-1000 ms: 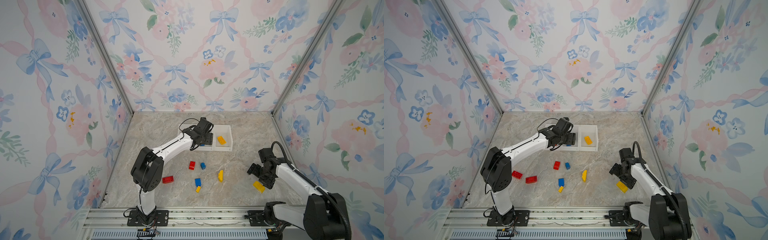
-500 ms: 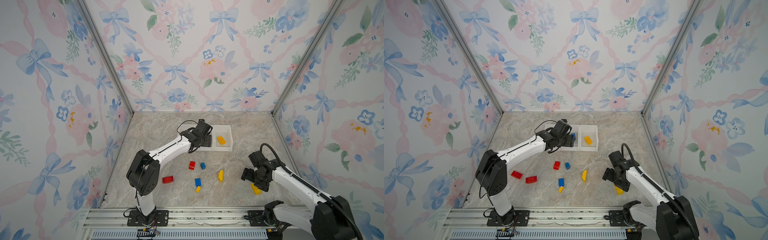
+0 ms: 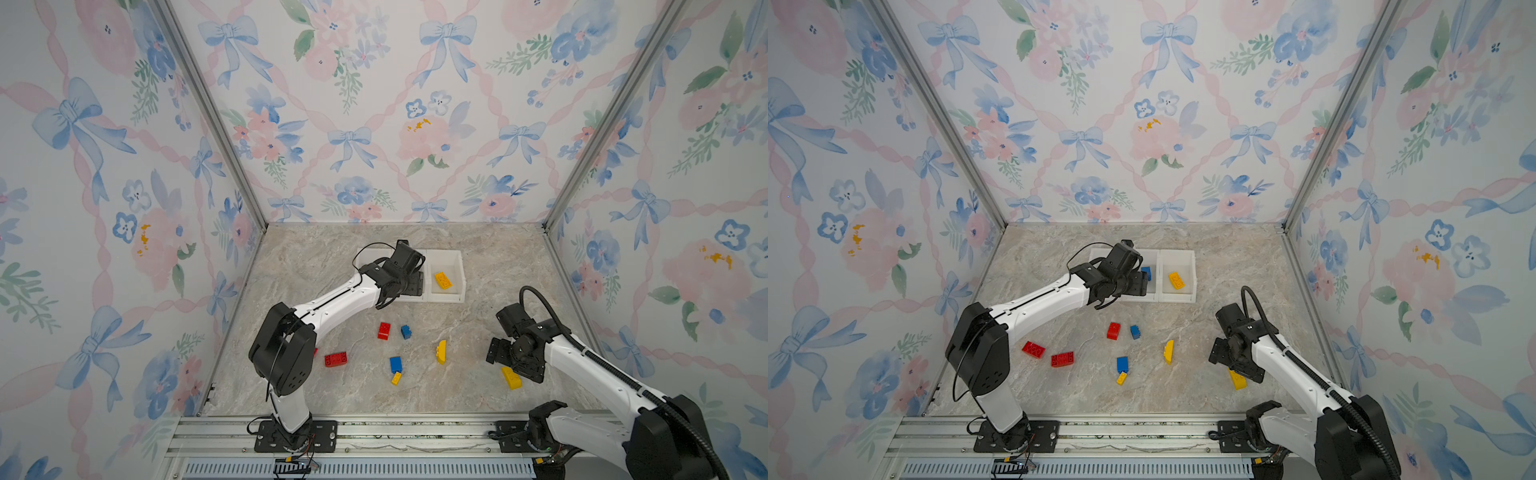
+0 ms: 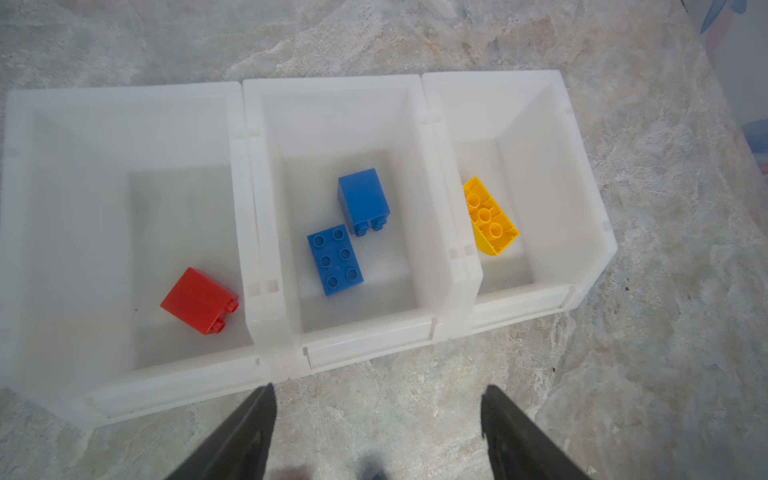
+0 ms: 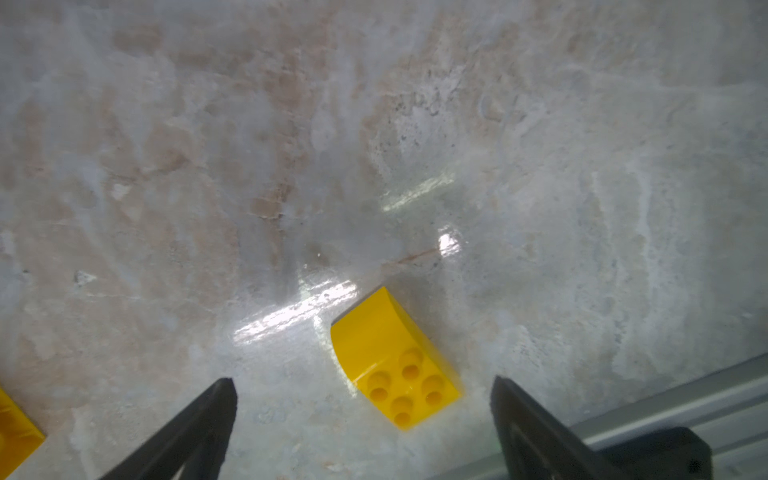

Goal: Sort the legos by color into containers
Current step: 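Close the right gripper on the yellow brick while the left gripper draws back, then lift the yellow brick and carry it over the bin's end compartment with the right gripper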

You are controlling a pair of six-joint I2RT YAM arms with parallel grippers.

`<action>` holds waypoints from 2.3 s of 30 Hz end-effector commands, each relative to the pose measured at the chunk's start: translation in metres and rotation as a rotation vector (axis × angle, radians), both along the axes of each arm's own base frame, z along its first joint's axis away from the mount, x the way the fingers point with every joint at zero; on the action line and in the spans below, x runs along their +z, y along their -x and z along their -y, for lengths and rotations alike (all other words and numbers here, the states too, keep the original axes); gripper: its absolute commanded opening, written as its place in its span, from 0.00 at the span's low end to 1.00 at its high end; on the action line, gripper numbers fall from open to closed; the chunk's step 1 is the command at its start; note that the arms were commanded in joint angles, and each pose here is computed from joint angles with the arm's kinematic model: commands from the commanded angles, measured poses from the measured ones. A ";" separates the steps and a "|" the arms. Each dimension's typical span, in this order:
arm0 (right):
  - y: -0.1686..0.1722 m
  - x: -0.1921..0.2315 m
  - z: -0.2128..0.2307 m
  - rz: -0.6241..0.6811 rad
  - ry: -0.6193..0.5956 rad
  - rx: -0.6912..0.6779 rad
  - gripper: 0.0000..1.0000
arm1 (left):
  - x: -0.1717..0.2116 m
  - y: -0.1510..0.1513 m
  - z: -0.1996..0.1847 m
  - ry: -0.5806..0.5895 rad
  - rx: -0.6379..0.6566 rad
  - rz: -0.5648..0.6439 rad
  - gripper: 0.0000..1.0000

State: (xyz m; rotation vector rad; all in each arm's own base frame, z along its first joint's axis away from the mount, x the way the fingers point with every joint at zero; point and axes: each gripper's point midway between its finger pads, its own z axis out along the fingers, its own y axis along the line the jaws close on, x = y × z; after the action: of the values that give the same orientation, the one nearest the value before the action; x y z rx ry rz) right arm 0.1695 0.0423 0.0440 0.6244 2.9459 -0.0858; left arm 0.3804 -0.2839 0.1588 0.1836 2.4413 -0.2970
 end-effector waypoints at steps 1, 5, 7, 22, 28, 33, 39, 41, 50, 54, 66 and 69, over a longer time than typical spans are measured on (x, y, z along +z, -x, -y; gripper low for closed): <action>0.001 -0.011 0.004 -0.019 0.011 -0.016 0.96 | 0.011 0.003 -0.004 0.010 0.012 0.026 0.80; 0.002 -0.024 -0.004 -0.030 -0.044 -0.028 0.92 | 0.014 0.005 -0.007 0.007 0.016 0.032 0.80; 0.004 -0.026 -0.008 -0.033 -0.055 -0.021 0.88 | 0.014 0.006 -0.010 0.007 0.020 0.034 0.80; 0.004 -0.026 -0.017 -0.061 -0.023 0.046 0.49 | 0.017 0.014 -0.021 0.012 0.045 0.043 0.80; 0.003 -0.024 -0.019 -0.052 -0.024 0.049 0.34 | 0.016 0.020 -0.028 0.011 0.054 0.043 0.80; -0.002 -0.016 -0.025 -0.029 -0.035 0.057 0.28 | 0.017 0.025 -0.032 0.026 0.066 0.044 0.81; -0.020 0.004 -0.036 0.028 -0.051 0.088 0.25 | 0.015 0.032 -0.040 0.034 0.081 0.045 0.82; -0.029 0.012 -0.040 0.051 -0.059 0.098 0.24 | 0.014 0.034 -0.043 0.037 0.089 0.044 0.82; -0.079 0.051 -0.069 0.148 -0.081 0.193 0.23 | 0.009 0.042 -0.064 0.051 0.129 0.043 0.83; -0.106 0.069 -0.086 0.193 -0.085 0.245 0.23 | 0.007 0.043 -0.076 0.051 0.151 0.045 0.84; -0.195 0.095 -0.136 0.274 -0.078 0.397 0.23 | 0.002 0.043 -0.104 0.058 0.205 0.049 0.85; -0.217 0.093 -0.146 0.283 -0.071 0.420 0.23 | 0.002 0.044 -0.108 0.058 0.214 0.051 0.85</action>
State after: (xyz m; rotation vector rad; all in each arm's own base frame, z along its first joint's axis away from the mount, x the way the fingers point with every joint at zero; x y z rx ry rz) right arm 0.3724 0.1806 0.1367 0.0852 2.7487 0.1652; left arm 0.3375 -0.1815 0.1549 -0.0729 2.3972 -0.2590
